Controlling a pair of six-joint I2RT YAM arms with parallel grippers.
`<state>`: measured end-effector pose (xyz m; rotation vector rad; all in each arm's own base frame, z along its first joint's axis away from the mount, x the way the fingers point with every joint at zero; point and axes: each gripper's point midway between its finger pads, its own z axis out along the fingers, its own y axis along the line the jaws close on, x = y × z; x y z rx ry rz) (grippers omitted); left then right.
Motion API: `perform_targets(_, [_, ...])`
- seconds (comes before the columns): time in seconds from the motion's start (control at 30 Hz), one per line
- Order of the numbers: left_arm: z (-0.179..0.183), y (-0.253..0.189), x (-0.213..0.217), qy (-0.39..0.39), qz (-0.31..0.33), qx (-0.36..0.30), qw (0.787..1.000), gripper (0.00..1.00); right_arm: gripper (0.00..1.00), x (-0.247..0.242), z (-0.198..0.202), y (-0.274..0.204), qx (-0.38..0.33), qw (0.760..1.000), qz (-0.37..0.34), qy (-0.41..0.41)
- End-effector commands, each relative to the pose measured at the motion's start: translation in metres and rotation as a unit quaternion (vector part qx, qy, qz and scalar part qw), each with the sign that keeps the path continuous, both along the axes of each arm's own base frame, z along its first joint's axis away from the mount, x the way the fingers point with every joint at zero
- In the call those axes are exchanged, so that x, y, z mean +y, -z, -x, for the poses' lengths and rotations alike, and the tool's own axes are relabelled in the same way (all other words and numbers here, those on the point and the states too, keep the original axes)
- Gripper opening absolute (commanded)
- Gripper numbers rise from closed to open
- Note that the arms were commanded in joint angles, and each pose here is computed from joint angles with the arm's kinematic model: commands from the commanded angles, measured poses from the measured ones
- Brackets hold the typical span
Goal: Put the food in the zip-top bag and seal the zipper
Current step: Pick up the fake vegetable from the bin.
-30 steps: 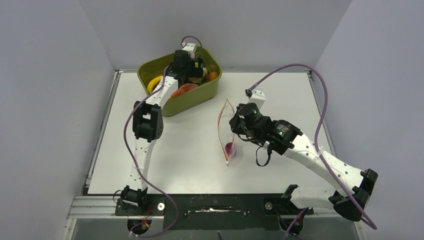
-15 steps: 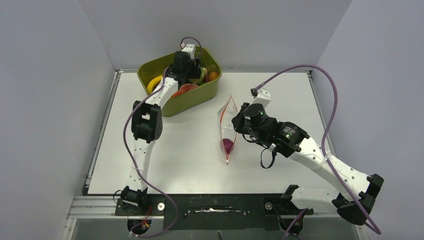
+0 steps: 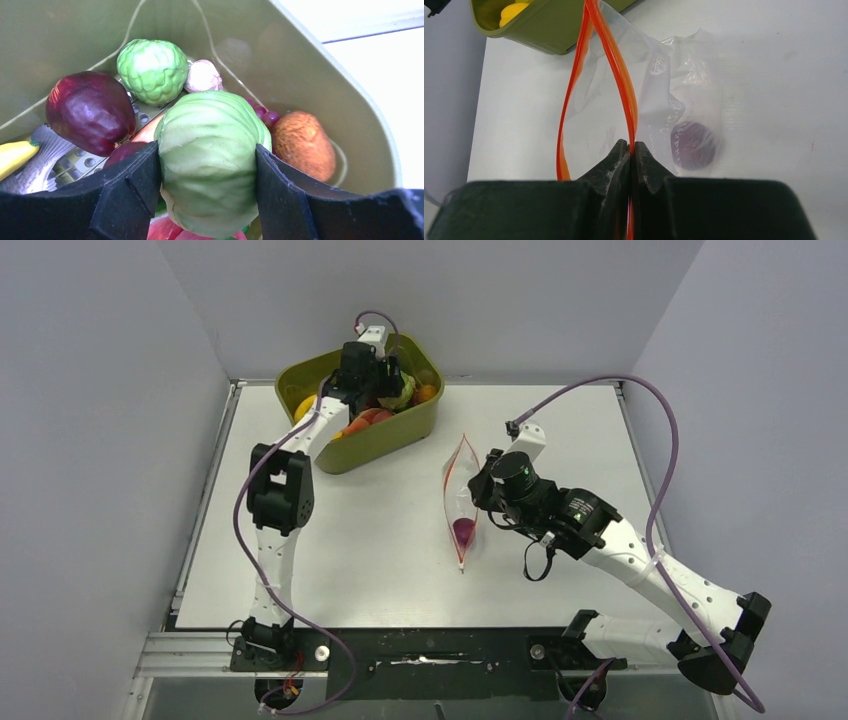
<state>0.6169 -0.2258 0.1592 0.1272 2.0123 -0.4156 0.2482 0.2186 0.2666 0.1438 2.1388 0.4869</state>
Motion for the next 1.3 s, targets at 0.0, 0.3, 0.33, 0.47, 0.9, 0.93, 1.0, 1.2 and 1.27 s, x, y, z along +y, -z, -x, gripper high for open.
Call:
perform_targets(0.0, [0.004,-0.098,-0.006,0.018,0.041,-0.107,0.993,0.44,0.00,-0.002,-0.006,-0.015,-0.027,0.999,-0.034,0.018])
perform_targets(0.3, [0.032,-0.131,0.005,0.025,0.042,-0.119,0.992,0.43,0.00,0.013,-0.003,-0.004,0.012,0.999,-0.042,0.006])
perform_targets(0.33, [0.038,-0.136,0.007,0.027,0.041,-0.118,0.992,0.43,0.00,0.014,-0.004,-0.005,0.012,0.999,-0.046,0.005])
perform_targets(0.47, [0.066,-0.155,0.013,0.043,0.047,-0.119,0.991,0.43,0.00,0.019,-0.004,-0.006,0.009,0.998,-0.066,0.002])
perform_targets(0.9, [0.169,-0.207,0.019,0.089,0.119,-0.149,0.978,0.43,0.00,0.031,-0.012,-0.012,0.011,0.995,-0.101,0.006])
perform_targets(0.93, [0.179,-0.208,0.019,0.096,0.125,-0.147,0.976,0.43,0.00,0.033,-0.012,-0.012,0.014,0.995,-0.101,0.004])
perform_targets(1.0, [0.199,-0.208,0.018,0.111,0.138,-0.139,0.974,0.43,0.00,0.037,-0.013,-0.010,0.020,0.994,-0.104,0.002])
perform_targets(1.2, [0.261,-0.187,0.018,0.136,0.195,-0.072,0.969,0.43,0.00,0.035,-0.018,-0.009,0.020,0.995,-0.100,0.014])
perform_targets(1.27, [0.280,-0.177,0.018,0.141,0.212,-0.055,0.965,0.43,0.00,0.025,-0.022,-0.010,0.019,0.997,-0.071,0.029])
